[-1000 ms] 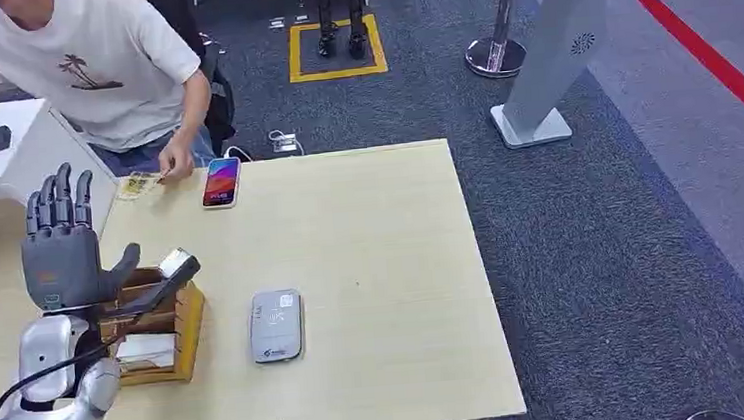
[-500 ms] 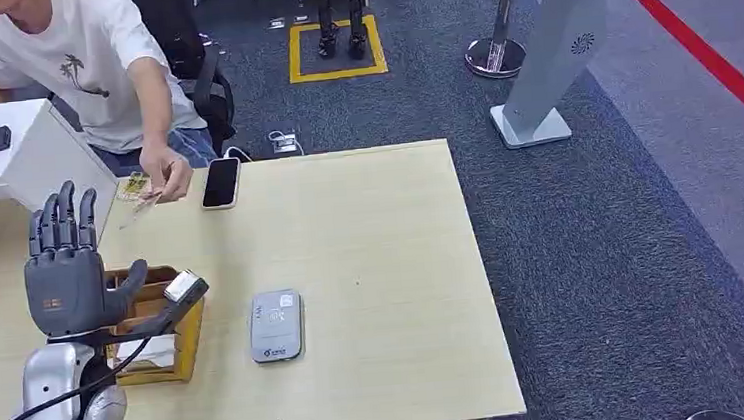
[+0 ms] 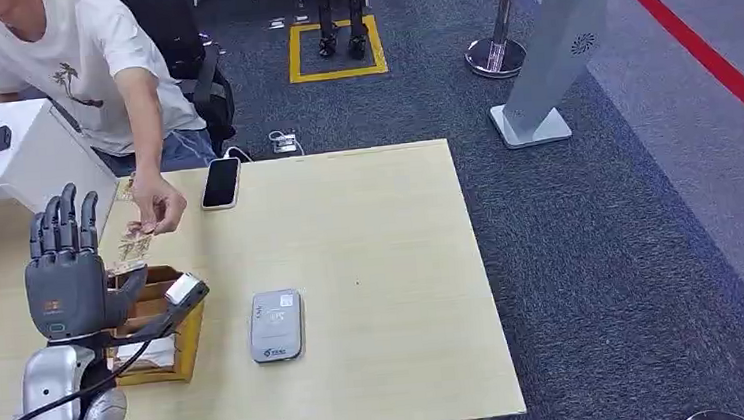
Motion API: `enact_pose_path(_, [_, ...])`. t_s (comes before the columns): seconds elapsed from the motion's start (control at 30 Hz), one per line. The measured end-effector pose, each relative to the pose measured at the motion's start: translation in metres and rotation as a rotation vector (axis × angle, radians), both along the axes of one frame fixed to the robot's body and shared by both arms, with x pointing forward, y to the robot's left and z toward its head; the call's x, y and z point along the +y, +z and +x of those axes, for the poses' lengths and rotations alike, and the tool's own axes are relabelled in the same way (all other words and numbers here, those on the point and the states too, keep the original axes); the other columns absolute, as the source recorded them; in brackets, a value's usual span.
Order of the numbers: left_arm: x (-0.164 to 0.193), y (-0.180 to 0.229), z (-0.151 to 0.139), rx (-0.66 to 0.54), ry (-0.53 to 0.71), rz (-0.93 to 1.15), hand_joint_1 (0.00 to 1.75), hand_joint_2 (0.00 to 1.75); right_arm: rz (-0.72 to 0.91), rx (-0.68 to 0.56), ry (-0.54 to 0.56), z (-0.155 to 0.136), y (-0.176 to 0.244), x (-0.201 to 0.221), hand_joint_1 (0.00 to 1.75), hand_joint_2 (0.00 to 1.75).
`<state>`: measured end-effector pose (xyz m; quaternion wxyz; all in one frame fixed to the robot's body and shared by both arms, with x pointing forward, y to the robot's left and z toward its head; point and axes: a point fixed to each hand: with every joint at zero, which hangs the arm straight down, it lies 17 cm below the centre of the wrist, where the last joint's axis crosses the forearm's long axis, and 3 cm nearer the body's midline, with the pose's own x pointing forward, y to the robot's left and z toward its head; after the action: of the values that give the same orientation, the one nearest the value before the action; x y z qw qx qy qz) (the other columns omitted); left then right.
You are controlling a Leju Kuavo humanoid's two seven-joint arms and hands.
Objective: Pass the card to the sensor for recognition and then transmit it.
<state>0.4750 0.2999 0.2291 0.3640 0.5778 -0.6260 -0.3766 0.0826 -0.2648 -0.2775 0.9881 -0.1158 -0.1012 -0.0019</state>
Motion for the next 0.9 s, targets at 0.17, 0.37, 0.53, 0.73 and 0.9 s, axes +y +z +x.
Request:
enact_pose_path(0.17, [0.004,0.007,0.005,-0.004,0.005,0.015,0.09,1.75,-0.002,0.0,0.0,0.0,0.0,0.0,0.0,0.0])
enact_pose_path(0.37, [0.006,0.009,0.007,0.001,0.001,0.009,1.75,1.75,-0.001,0.0,0.0,0.0,0.0,0.0,0.0,0.0])
enact_pose_path(0.53, [0.005,0.011,0.008,-0.002,-0.012,-0.009,1.75,1.75,-0.001,0.0,0.0,0.0,0.0,0.0,0.0,0.0])
enact_pose_path(0.73, [0.004,0.012,0.009,-0.002,-0.021,-0.018,1.75,1.75,-0.001,0.0,0.0,0.0,0.0,0.0,0.0,0.0])
enact_pose_path(0.9, [0.005,0.014,0.009,-0.004,-0.022,-0.023,1.75,1.75,-0.001,0.0,0.0,0.0,0.0,0.0,0.0,0.0])
